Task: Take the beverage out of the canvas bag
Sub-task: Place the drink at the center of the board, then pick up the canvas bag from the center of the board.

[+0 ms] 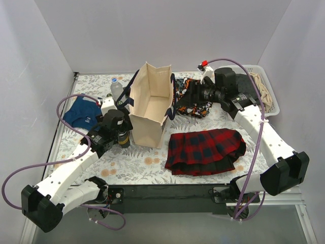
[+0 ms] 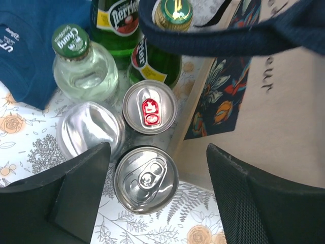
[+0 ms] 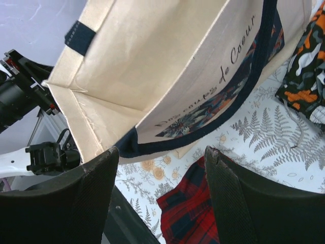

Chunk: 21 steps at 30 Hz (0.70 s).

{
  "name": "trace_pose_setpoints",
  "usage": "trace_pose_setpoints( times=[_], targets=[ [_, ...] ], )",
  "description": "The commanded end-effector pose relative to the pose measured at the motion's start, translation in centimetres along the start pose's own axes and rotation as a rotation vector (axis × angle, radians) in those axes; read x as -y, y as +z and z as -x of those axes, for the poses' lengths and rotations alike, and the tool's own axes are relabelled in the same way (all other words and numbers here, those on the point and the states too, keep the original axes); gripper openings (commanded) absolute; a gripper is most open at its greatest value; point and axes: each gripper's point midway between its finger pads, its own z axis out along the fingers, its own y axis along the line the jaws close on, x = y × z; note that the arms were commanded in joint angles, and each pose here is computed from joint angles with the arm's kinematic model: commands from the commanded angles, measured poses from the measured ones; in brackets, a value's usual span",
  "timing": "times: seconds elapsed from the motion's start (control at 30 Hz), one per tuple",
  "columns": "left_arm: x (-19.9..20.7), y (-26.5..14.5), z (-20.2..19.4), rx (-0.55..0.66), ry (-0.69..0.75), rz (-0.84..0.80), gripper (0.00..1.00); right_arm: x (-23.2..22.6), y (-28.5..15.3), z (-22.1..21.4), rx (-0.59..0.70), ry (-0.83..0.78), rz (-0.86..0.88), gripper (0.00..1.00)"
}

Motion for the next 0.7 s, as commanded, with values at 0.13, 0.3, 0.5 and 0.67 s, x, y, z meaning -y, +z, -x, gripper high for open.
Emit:
trace_pose_setpoints(
  times=[0.13, 0.3, 0.5, 0.67],
  targets=[
    [1.3, -2.2, 4.6, 0.098, -0.049, -0.057, 0.76, -2.5, 0.8, 3.8, 0.058, -0.075, 0.072, 0.74],
    [1.7, -2.8, 5.5, 0.111, -0.05, -0.079, 0.77, -1.9, 3.1, 3.3, 0.006, -0.06, 0.063, 0.74],
    [2.4, -4.6, 8.7, 0.173, -0.071, -0.117, 0.78, 0.0, 5.8, 1.9, -0.079, -0.046, 0.007, 0.71],
    [3.2, -5.3, 10.5, 0.196, -0.067, -0.142, 0.78, 0.6, 6.6, 2.6, -0.08, -0.069, -0.013, 0.23]
  ],
)
